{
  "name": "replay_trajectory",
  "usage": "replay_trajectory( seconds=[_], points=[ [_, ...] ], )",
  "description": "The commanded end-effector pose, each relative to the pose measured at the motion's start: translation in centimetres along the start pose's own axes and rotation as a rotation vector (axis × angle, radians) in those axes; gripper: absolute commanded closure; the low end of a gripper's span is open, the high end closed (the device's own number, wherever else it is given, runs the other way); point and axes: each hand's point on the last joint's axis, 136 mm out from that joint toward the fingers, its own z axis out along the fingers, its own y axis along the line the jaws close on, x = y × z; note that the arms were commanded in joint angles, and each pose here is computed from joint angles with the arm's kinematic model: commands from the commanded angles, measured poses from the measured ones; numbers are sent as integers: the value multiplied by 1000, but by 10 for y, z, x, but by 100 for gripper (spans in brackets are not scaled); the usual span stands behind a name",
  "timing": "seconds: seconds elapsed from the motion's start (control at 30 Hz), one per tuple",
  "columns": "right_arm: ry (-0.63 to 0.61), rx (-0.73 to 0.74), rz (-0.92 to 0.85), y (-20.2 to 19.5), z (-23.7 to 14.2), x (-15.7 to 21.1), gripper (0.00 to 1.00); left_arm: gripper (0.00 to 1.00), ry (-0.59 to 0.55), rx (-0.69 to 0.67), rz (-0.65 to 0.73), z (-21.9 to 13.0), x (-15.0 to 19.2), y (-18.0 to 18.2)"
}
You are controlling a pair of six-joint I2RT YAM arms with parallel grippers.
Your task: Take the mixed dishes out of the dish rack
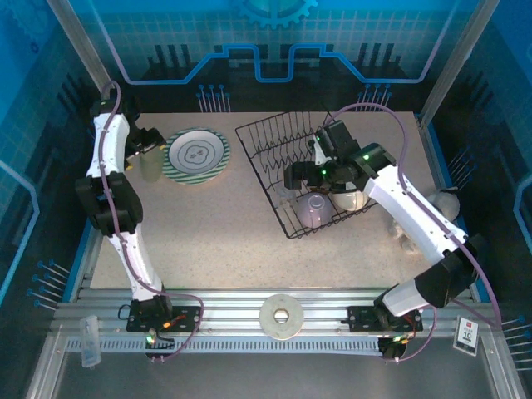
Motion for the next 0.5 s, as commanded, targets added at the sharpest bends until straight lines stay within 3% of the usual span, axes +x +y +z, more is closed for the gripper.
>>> replay_trajectory(
  seconds=[0.0, 0.47],
  points=[
    [-14, -17, -13, 0, -7, 2, 0, 1, -34, 42, -1, -26, 0, 1],
    [-18, -27, -8, -1, -7, 5, 0, 1, -17, 80, 28, -29, 11, -2]
  ],
)
